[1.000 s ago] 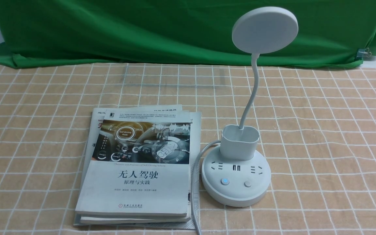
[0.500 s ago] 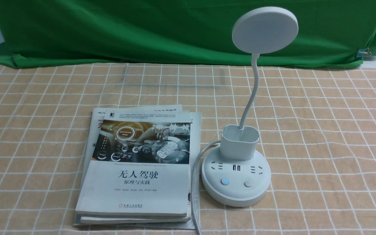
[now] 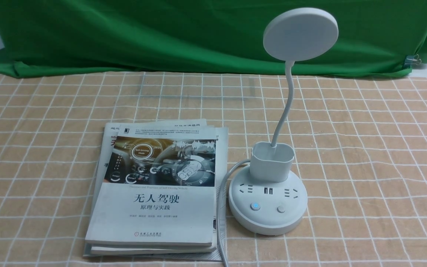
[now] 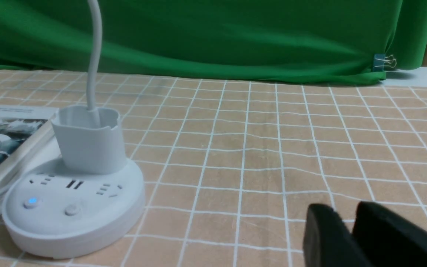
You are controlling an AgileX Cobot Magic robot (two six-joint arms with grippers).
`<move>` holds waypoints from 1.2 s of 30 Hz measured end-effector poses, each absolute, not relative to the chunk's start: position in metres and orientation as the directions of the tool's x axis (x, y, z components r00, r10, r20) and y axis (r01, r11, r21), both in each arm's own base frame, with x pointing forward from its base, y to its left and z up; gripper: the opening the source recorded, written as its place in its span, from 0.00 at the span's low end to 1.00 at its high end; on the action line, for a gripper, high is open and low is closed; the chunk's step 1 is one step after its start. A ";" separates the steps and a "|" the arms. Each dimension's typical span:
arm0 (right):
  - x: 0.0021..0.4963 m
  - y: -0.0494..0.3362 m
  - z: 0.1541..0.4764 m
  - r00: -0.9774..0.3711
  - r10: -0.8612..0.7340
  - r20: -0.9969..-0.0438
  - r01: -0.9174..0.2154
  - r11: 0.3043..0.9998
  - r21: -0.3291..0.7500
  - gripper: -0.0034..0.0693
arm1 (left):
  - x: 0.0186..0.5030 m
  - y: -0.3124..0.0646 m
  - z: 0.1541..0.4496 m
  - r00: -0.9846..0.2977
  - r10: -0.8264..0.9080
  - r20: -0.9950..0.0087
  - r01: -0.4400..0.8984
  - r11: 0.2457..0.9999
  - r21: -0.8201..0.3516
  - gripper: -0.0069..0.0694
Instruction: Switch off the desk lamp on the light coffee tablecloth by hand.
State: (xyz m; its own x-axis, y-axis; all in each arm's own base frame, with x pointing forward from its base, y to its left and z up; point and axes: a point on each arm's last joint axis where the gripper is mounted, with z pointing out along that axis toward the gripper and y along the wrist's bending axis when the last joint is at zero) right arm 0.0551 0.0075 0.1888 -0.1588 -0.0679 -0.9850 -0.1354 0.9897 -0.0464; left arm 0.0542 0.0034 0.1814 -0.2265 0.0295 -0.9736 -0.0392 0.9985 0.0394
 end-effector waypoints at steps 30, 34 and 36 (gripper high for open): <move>0.055 0.007 0.189 -0.159 -0.068 -0.985 -0.135 0.990 -0.046 0.35 | 0.054 0.003 0.181 -0.226 0.030 -0.974 -0.039 0.998 0.039 0.10; 0.055 0.007 0.189 -0.159 -0.068 -0.985 -0.135 0.990 -0.046 0.35 | 0.054 0.003 0.181 -0.226 0.030 -0.974 -0.039 0.998 0.039 0.10; 0.055 0.007 0.189 -0.159 -0.068 -0.985 -0.135 0.990 -0.046 0.36 | 0.054 0.003 0.181 -0.226 0.030 -0.974 -0.039 0.998 0.039 0.10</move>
